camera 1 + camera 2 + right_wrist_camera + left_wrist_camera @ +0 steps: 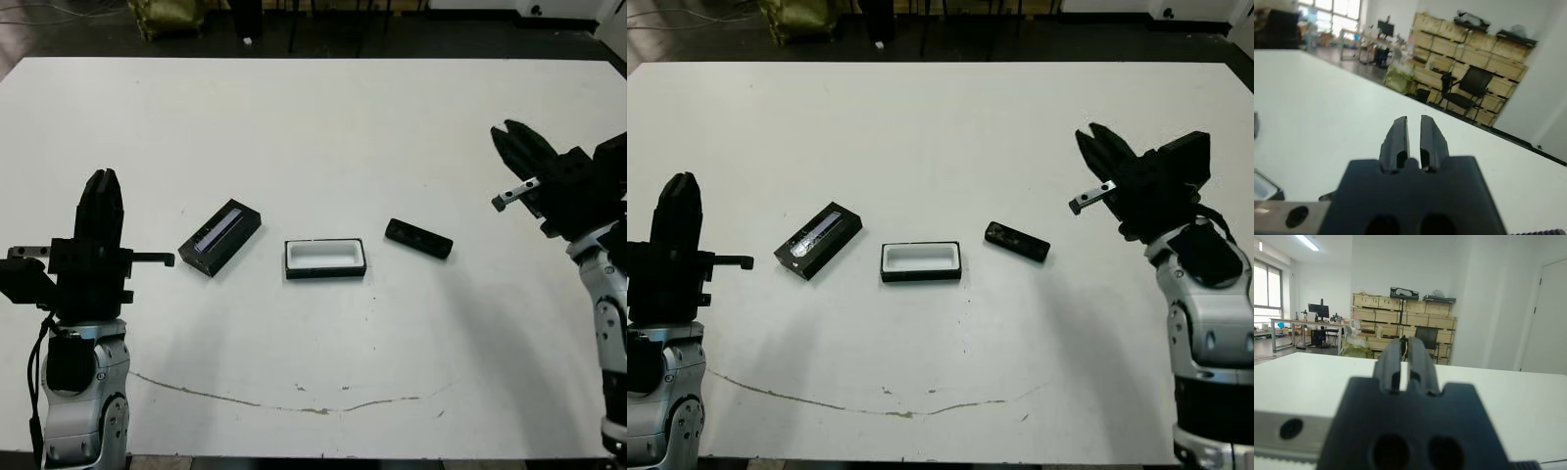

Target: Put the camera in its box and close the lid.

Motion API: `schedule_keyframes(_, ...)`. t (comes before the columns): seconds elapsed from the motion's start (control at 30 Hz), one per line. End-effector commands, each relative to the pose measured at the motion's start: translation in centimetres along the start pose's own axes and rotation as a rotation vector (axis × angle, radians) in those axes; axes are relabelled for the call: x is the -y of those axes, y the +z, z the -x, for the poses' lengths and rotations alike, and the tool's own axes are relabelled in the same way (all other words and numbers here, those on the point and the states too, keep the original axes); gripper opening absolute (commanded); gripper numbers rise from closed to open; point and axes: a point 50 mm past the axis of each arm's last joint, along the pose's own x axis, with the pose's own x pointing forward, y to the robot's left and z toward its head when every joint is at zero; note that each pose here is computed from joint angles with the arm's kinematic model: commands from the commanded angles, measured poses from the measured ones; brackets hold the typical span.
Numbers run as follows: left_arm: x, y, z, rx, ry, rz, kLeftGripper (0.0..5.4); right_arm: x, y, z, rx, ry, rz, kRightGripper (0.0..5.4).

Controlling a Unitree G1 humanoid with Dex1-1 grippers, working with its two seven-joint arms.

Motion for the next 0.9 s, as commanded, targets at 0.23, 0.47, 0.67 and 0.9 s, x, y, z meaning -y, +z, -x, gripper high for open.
schedule_keyframes(0.23,-0.1,-0.6,0.5,-0.036,0.008,-0.005,0.02,-0.3,-0.9,-0.5,-0.127,0.151,0.079,0.00)
schedule_keyframes(0.47,0.0,-0.5,0.6,-0.043,0.018,-0.008,0.00,-0.1,-1.9,-0.8,-0.267,0.288,0.151,0.99)
schedule_keyframes(0.67,0.0,-0.7,0.6,-0.049,0.017,-0.005,0.00,0.1,-2.6,-0.9,-0.321,0.348,0.145,2.33)
schedule_keyframes(0.9,0.1,-0.7,0.7,-0.049,0.020,0.004,0.00,-0.1,-3.6,-0.9,-0.303,0.406,0.096,3.84)
